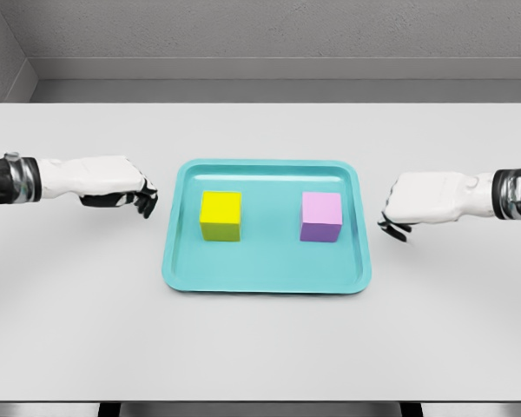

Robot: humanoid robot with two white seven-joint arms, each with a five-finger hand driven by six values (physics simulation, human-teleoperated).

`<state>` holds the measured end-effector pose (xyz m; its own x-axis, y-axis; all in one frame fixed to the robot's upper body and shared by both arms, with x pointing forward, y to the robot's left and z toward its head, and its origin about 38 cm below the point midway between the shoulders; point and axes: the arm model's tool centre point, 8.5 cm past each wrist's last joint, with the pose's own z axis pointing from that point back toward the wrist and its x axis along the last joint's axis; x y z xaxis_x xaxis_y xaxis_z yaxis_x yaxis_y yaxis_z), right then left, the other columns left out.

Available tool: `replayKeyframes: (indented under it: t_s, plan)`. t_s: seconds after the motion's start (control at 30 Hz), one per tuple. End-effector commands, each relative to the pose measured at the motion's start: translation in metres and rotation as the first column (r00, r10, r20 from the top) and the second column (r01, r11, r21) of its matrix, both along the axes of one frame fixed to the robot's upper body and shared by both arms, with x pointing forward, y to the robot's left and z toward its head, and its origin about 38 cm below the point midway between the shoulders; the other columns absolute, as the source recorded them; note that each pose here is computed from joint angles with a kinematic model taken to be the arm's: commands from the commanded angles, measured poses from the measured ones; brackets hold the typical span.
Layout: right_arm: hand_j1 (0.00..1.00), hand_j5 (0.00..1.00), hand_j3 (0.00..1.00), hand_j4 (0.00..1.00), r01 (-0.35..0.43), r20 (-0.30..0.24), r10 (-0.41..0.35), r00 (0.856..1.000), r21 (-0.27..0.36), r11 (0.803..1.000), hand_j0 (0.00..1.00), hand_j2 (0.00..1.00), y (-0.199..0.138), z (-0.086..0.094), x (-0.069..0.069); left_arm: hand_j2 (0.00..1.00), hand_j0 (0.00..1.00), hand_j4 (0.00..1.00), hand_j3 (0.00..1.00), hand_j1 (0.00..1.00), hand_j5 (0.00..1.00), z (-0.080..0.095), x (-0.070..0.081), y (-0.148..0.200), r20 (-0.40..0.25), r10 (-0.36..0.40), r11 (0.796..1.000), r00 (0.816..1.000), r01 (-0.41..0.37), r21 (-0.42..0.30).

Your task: Push two cubes

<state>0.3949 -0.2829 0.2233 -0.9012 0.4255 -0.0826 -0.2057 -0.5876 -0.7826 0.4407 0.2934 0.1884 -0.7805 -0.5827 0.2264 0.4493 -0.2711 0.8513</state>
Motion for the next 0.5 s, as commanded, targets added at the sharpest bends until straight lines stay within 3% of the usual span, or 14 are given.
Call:
replayKeyframes:
  t_s: [0.0, 0.13, 0.23, 0.47]
  plan:
    - [0.16, 0.16, 0.16, 0.16, 0.004, -0.009, -0.004, 1.000, 0.013, 1.000, 0.16, 0.16, 0.005, -0.005, 0.006, 0.13, 0.13, 0.13, 0.13, 0.13, 0.13, -0.008, -0.002, -0.011, -0.022, -0.023, 1.000, 0.999, 0.023, -0.003]
    - [0.17, 0.17, 0.17, 0.17, 0.023, -0.015, -0.023, 1.000, 0.007, 1.000, 0.17, 0.17, 0.014, -0.017, 0.024, 0.13, 0.13, 0.13, 0.13, 0.13, 0.13, -0.011, -0.001, -0.029, -0.023, -0.054, 0.998, 0.998, 0.053, -0.023]
    - [0.17, 0.17, 0.17, 0.17, -0.011, -0.046, 0.010, 0.999, -0.016, 1.000, 0.17, 0.17, 0.029, -0.032, 0.024, 0.13, 0.13, 0.13, 0.13, 0.13, 0.13, -0.008, 0.001, -0.038, -0.016, -0.074, 0.997, 0.997, 0.073, -0.028]
    - [0.19, 0.19, 0.19, 0.19, 0.014, -0.056, -0.016, 0.998, -0.032, 0.999, 0.19, 0.19, 0.030, -0.044, 0.035, 0.13, 0.13, 0.13, 0.13, 0.13, 0.13, -0.010, 0.005, -0.062, 0.004, -0.114, 0.993, 0.993, 0.114, -0.022]
